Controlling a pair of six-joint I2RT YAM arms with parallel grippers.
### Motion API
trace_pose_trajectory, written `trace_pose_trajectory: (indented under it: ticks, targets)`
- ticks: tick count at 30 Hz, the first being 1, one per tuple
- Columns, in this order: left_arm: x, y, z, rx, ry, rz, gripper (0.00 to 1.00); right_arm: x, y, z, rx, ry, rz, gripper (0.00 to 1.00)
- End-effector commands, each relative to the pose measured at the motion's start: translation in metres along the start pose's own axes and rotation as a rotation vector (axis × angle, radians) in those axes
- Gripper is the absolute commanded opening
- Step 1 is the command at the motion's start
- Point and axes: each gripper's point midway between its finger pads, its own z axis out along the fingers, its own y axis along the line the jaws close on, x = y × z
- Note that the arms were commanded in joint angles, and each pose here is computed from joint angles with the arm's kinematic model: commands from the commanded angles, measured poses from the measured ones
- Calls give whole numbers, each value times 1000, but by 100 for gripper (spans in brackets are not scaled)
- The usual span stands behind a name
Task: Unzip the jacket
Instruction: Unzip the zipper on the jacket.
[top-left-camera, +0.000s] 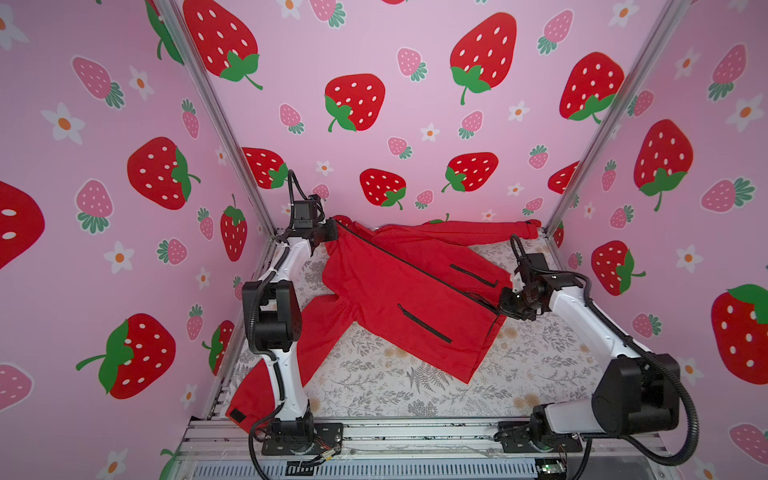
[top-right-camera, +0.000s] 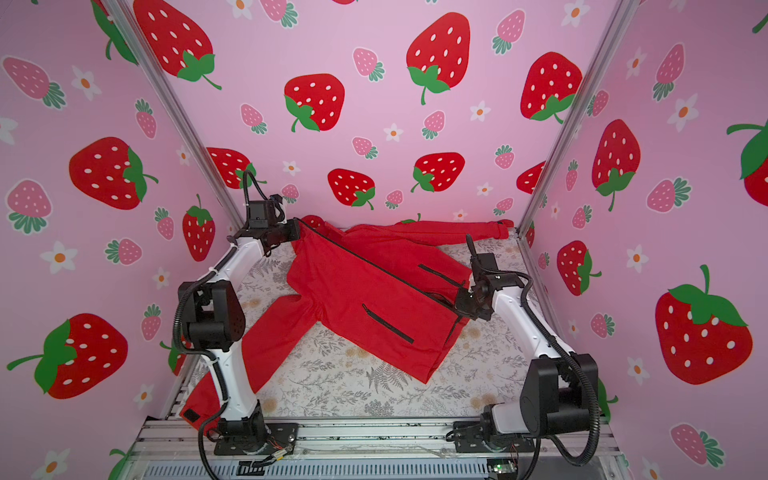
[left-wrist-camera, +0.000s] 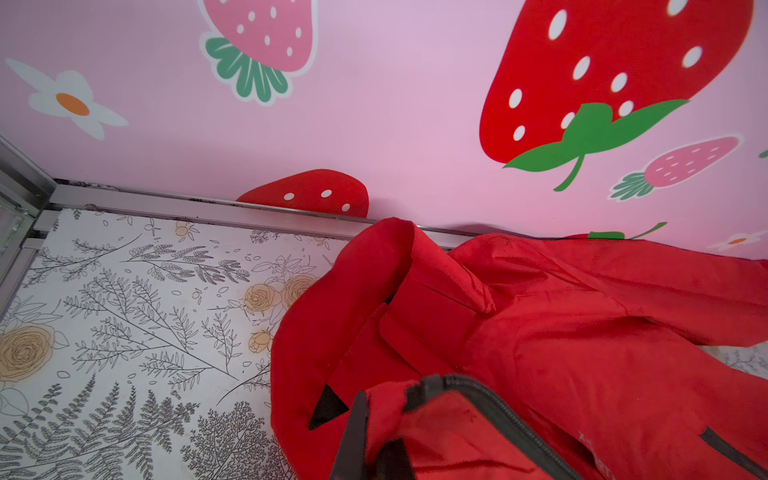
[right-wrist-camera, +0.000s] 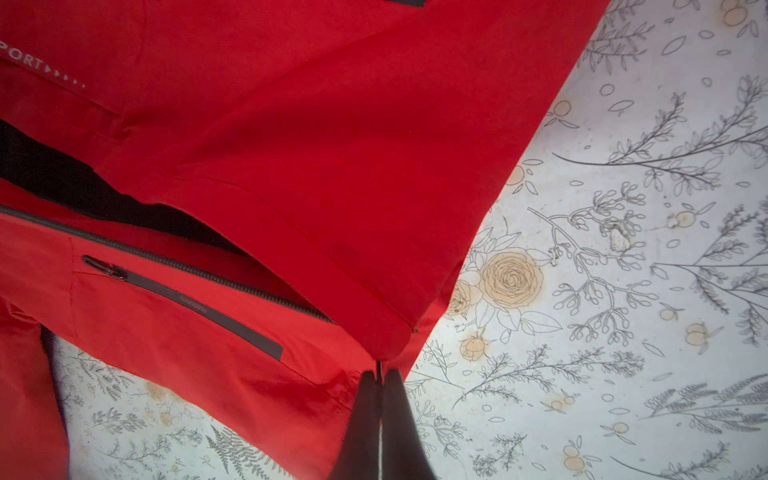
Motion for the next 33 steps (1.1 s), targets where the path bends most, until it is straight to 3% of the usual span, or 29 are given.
trace_pose_trajectory:
  ticks: [1, 20, 28, 33]
  targets:
    - [-37, 25, -5, -77, -107, -9, 0, 17, -20, -2, 81, 64, -1, 0]
    - [-38, 25, -5, -71, -106, -10, 0, 18, -22, -2, 62, 64, 11, 0]
    - [-39, 21, -3, -49, -104, 16, 0, -18, -17, 11, -168, 27, 165, 0]
    - [-30, 0, 0, 90, -87, 90, 0, -42, -20, 19, -309, 1, 304, 0]
